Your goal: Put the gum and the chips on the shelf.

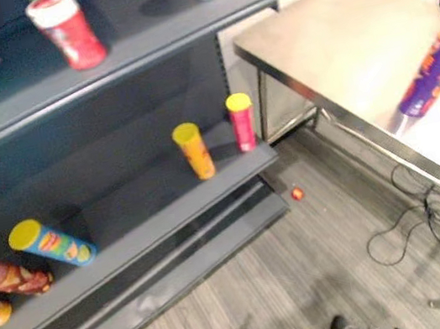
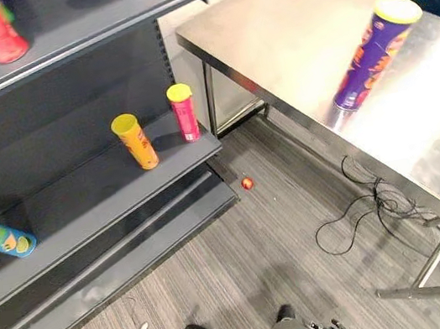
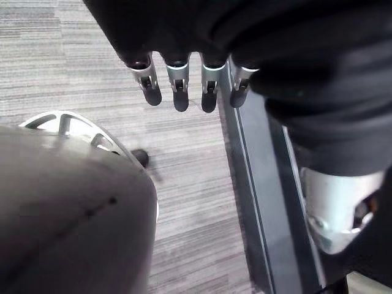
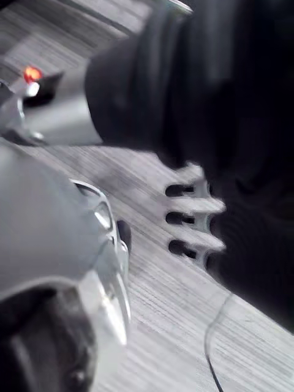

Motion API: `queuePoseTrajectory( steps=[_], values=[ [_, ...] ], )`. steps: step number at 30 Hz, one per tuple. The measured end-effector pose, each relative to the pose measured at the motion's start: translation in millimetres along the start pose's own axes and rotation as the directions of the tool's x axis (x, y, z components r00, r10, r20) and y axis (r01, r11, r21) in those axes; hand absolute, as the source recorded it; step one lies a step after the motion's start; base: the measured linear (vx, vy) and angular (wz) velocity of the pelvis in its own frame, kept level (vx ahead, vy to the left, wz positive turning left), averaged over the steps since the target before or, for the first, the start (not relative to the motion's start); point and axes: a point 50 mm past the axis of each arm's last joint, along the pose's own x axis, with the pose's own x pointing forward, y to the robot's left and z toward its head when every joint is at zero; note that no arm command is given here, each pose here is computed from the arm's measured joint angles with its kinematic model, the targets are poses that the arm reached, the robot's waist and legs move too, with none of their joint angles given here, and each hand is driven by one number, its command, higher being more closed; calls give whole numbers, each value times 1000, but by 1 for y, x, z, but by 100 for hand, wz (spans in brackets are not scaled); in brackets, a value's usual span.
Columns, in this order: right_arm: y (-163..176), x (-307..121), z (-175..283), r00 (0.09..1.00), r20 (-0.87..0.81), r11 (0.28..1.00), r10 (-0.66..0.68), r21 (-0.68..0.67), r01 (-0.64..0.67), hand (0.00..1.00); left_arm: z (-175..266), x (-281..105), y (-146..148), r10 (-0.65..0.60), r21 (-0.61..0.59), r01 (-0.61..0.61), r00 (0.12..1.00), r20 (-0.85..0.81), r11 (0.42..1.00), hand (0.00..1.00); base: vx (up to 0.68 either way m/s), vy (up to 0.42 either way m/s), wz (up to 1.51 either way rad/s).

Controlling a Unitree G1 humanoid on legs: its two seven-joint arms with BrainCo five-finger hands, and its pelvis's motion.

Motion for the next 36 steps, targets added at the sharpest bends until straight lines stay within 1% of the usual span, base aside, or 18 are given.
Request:
queuePoseTrajectory(
  steps=[7,12,16,22,23,25,27,30,32,36],
  values=[
    [5,3,13,999,34,1000,12,-2,-12,0,-2,0,2,8,-21,-8,1000,-10,1000,0,-35,-87,-5],
    [1,3,12,999,32,999,-11,42,9,0,-3,-1,3,27,-68,-28,1000,-13,997,0,13,19,-3],
    [3,3,14,999,39,998,-11,64,9,0,-3,0,0,23,-78,-24,1000,-10,997,0,3,13,-10],
    [6,4,17,999,50,998,-4,68,0,0,3,1,-3,22,-91,-21,1000,9,996,0,-45,-40,-51],
    [4,4,17,999,52,998,-8,69,4,0,5,1,-3,22,-120,-19,999,24,993,0,-66,-89,-82],
    [-2,4,21,998,62,998,-21,57,17,0,7,1,-7,7,-137,-3,999,33,991,0,-8,4,-87],
    [-12,5,26,997,67,998,-46,50,43,0,7,1,-14,-17,-122,21,999,38,992,0,10,89,-108],
    [-20,3,17,996,41,993,-74,91,70,0,6,1,-14,-16,-124,21,999,37,992,0,49,145,-88],
    [-24,3,17,996,44,993,-83,93,79,0,4,1,-17,-24,-130,28,999,34,991,0,85,210,-82],
    [-15,-2,-3,998,5,990,-62,128,61,0,14,3,-21,-26,-161,37,997,69,986,0,161,209,-33]
  ],
)
